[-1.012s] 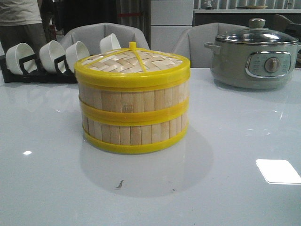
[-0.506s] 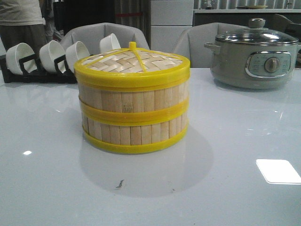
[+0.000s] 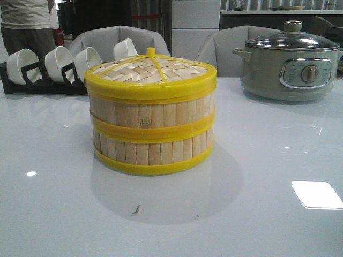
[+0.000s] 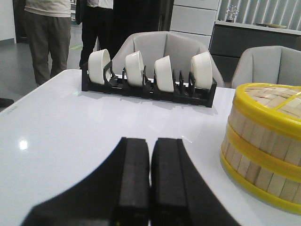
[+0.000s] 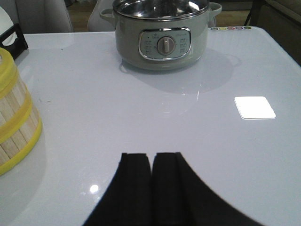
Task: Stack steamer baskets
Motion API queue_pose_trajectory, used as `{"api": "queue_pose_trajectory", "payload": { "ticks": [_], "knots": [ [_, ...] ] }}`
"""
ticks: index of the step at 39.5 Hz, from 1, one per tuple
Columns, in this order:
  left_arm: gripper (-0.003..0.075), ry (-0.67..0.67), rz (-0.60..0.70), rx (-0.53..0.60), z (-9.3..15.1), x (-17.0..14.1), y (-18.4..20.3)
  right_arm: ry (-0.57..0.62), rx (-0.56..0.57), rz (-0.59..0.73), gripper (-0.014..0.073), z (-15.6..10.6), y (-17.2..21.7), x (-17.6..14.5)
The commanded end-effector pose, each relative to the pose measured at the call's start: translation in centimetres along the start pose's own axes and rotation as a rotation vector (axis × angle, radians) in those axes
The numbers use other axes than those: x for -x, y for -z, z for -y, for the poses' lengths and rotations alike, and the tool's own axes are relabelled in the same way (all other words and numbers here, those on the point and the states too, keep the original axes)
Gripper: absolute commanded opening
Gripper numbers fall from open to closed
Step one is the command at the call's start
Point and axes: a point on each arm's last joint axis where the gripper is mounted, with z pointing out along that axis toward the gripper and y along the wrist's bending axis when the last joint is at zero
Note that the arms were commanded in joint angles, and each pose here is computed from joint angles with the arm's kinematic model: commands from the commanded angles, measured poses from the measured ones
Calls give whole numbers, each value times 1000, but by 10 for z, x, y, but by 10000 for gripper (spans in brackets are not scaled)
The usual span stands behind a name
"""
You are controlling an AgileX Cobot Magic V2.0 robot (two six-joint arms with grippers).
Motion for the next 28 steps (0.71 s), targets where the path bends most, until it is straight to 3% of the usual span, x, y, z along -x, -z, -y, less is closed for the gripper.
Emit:
{"api": "queue_pose_trajectory", "payload": {
  "ticks": [1,28],
  "knots": [
    [94,-7,115,-23,2,10,2,15,3,110,56,-1,2,17],
    [94,-45,138,-23,2,12,2,15,3,110,56,-1,2,17]
  ]
}}
